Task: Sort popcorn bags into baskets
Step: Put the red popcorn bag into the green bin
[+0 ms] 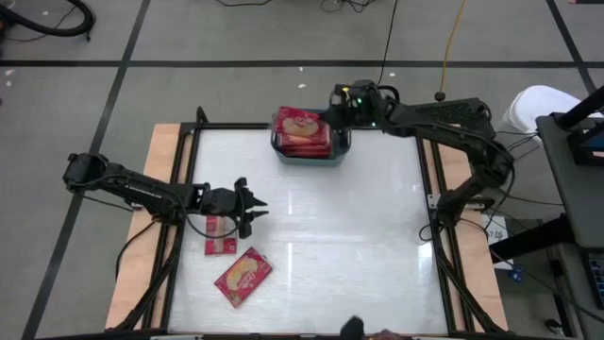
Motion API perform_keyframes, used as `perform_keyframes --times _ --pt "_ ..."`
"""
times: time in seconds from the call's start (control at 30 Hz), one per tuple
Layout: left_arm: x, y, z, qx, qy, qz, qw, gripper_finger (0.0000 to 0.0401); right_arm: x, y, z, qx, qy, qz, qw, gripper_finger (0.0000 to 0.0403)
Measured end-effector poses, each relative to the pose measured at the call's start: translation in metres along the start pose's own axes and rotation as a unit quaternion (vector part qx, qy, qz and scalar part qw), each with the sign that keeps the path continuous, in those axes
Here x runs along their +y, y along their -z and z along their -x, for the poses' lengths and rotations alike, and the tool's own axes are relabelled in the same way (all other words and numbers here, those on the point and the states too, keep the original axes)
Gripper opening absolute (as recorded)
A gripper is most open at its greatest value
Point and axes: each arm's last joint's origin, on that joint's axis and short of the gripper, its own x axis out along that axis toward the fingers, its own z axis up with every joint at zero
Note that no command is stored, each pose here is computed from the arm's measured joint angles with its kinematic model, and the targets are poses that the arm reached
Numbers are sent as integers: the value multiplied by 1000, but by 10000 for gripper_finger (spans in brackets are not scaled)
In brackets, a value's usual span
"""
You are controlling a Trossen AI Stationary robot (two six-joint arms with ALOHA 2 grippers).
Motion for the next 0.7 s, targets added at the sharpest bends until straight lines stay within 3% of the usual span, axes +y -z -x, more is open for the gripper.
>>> perform_keyframes --times 0.4,0.57,0.7 --pt "-2 -4 0 -19 6 6 1000 119 -28 78 -50 -6 -70 -89 994 3" --pt "-2 -4 0 -18 10 12 1000 119 -31 95 -62 4 -69 -99 993 6" --pt "-3 -2 0 -12 19 12 1000 119 -30 101 -72 8 -53 -91 994 34"
